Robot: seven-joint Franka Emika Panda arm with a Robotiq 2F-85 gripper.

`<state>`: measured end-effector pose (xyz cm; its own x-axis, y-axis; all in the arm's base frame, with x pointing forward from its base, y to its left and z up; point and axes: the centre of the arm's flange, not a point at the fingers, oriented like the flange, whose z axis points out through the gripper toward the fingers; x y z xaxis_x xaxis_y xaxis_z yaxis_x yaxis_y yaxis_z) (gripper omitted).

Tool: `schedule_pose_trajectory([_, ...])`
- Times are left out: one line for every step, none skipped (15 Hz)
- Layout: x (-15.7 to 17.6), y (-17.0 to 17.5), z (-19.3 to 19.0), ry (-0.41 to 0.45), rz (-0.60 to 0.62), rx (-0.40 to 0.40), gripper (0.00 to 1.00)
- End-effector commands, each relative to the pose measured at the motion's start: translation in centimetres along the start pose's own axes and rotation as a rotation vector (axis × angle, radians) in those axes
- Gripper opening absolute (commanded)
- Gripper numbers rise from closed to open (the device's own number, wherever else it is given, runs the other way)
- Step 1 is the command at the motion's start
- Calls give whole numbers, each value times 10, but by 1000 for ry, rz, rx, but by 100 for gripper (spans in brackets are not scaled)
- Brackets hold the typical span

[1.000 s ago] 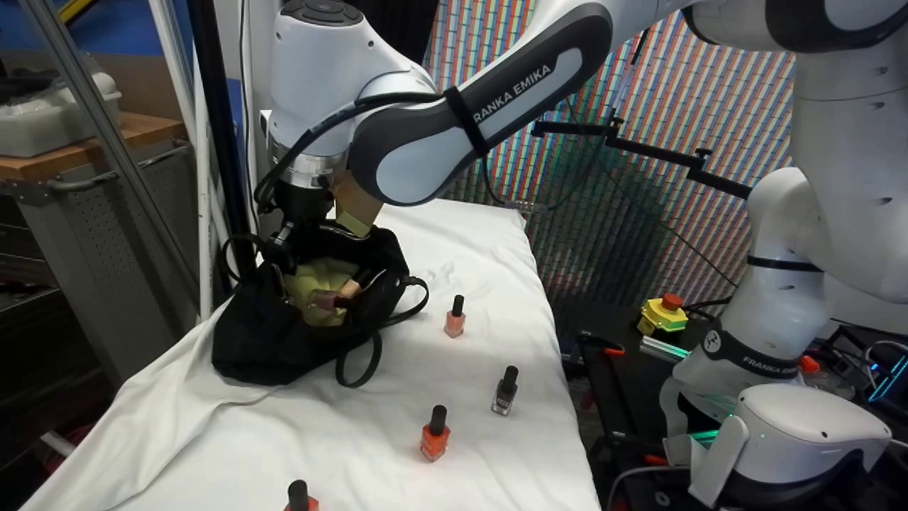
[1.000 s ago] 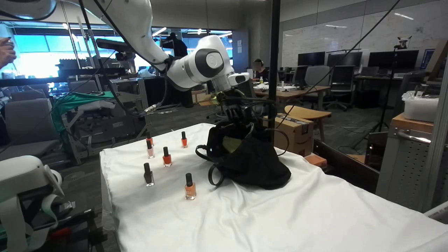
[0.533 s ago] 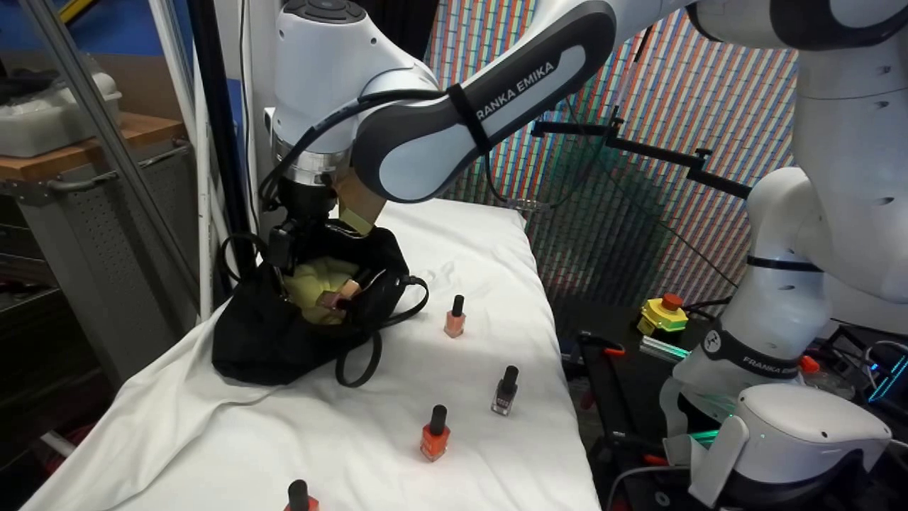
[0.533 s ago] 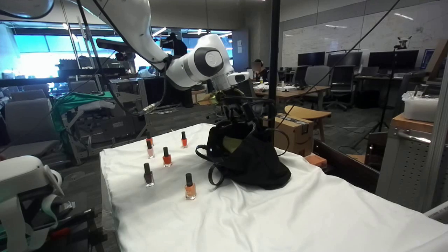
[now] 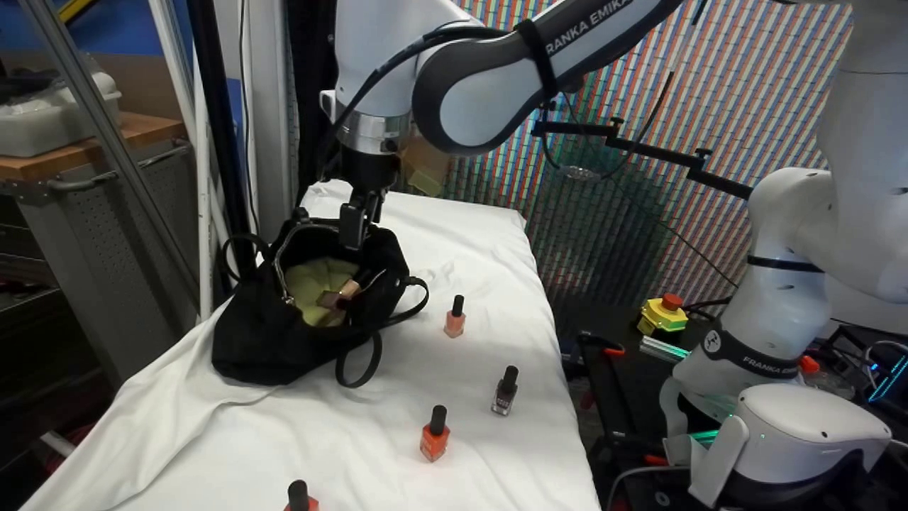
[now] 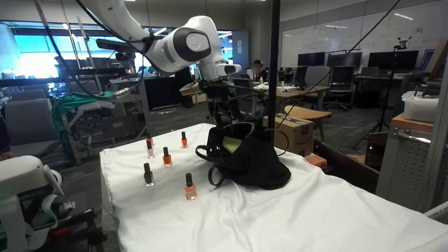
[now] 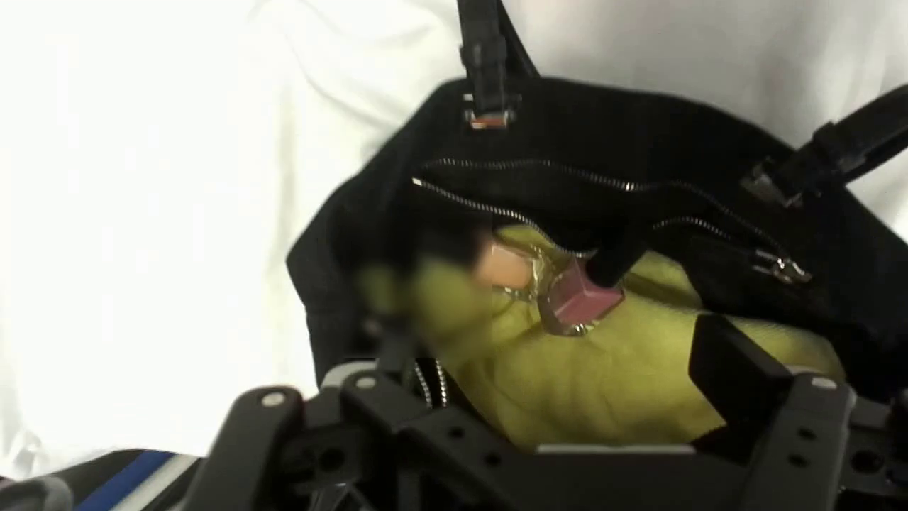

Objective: Pick up the nail polish and put them in the bag

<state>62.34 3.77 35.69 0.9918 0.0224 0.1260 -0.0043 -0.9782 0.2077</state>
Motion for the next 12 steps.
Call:
schedule_pose_trajectory([-52, 24, -25, -56, 34, 41, 100])
schedule_pose_trajectory([-61, 30, -27, -72, 59, 52, 100])
schedule_pose_trajectory([-69, 34, -28, -85, 80, 59, 100])
schedule_pose_trajectory([-78, 38, -27, -102, 106, 68, 100])
schedule_pose_trajectory([-85, 41, -26, -111, 136, 76, 100])
schedule_pose_trajectory([-94, 44, -24, -125, 164, 82, 100])
schedule_pose_trajectory([-100, 46, -21, -134, 180, 88, 100])
schedule_pose_trajectory([-108, 49, -16, -140, 208, 94, 100])
schedule_pose_trajectory([-114, 50, -11, -146, 230, 97, 100])
schedule_pose_trajectory([-121, 49, -3, -154, 250, 102, 100])
schedule_pose_trajectory([-127, 49, 4, -165, 260, 108, 100])
schedule_pose_trajectory([-132, 46, 12, -174, 272, 111, 100])
